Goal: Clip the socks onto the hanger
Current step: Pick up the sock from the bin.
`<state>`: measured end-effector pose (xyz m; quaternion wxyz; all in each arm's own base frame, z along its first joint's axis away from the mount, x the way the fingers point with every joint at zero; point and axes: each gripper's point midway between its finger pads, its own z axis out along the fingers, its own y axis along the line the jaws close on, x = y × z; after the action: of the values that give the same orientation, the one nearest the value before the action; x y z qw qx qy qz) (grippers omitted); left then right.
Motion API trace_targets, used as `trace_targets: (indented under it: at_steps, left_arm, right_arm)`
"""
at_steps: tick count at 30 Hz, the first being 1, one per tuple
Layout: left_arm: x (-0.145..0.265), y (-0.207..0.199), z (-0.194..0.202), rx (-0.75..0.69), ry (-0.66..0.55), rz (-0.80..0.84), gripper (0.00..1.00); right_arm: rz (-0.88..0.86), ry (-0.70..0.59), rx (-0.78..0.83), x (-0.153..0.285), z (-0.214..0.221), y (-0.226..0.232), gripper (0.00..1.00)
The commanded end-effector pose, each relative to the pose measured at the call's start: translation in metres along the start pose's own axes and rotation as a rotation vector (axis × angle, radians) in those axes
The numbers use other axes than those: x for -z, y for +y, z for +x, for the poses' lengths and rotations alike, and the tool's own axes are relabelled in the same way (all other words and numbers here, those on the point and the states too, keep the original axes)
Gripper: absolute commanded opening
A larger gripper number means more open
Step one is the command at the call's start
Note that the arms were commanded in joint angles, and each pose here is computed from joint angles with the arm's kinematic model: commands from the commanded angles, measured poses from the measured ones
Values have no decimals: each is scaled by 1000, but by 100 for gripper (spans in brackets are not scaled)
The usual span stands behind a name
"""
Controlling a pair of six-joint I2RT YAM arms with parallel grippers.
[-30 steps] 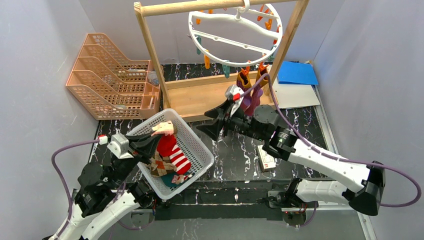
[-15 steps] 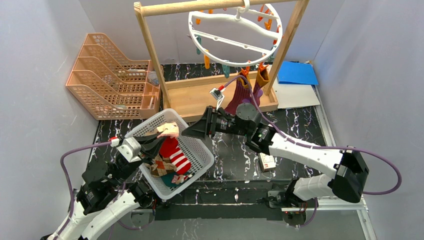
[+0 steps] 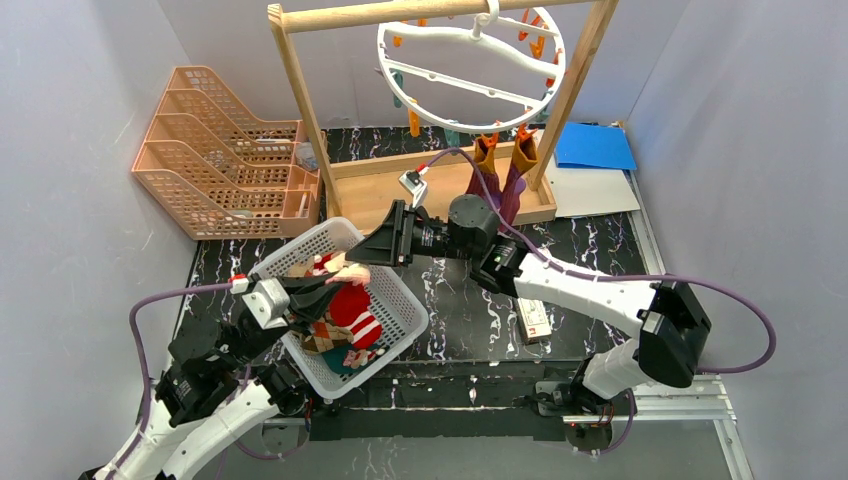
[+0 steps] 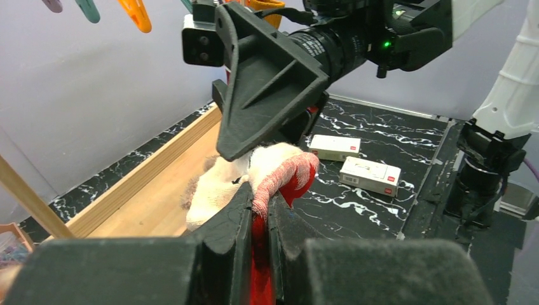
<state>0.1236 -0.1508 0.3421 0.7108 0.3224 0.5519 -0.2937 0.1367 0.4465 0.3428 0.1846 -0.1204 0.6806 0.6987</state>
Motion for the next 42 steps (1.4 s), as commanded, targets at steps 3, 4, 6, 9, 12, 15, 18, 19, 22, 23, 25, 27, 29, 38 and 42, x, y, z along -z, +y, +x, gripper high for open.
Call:
trace_targets:
  at_steps: [3, 4, 6, 9, 12, 15, 18, 19, 22, 23, 25, 27, 29, 38, 42]
  left_arm:
    - [-5, -9, 1, 44, -7, 41, 4]
    - [-5, -10, 3, 49, -4, 44, 5]
    - [-6, -10, 4, 54, 0, 47, 6]
    - [-8, -10, 6, 58, 10, 44, 8]
    - [-10, -10, 7, 68, 18, 42, 25]
    - [-9, -9, 7, 75, 23, 36, 44]
    - [-8, -7, 7, 78, 32, 23, 60]
    - [-7, -6, 8, 75, 36, 20, 62]
    - [-6, -3, 5, 71, 35, 1, 65]
    - [-5, -2, 4, 71, 32, -1, 65]
    - [-6, -2, 1, 72, 22, -4, 66]
    - [-8, -2, 0, 77, 19, -4, 66]
    - [-10, -3, 0, 90, 18, 1, 67]
    - [-19, -22, -7, 170, 20, 103, 70]
    - [-21, -32, -7, 195, 24, 154, 71]
  right_arm:
    - [-52, -36, 95, -2, -20, 36, 42]
    - [-50, -38, 120, -2, -22, 38, 37]
    - [-51, -42, 163, 0, -24, 42, 24]
    - [-41, -62, 229, 6, -27, 46, 5]
    - [-31, -77, 318, 12, -29, 48, 1]
    - [-13, -73, 424, 19, -29, 50, 1]
    - [-7, -97, 607, 30, -32, 53, 1]
    - [-8, -104, 669, 34, -32, 55, 1]
    - [-11, -114, 861, 45, -31, 57, 1]
    - [-12, -113, 917, 48, -30, 57, 1]
    - [0, -117, 994, 53, -31, 55, 1]
    - [3, -97, 1045, 55, -28, 53, 1]
    - [0, -78, 1091, 55, -23, 51, 1]
    - [-53, -64, 1302, 66, -2, 55, 1]
    - [-51, -79, 1334, 76, 0, 55, 1]
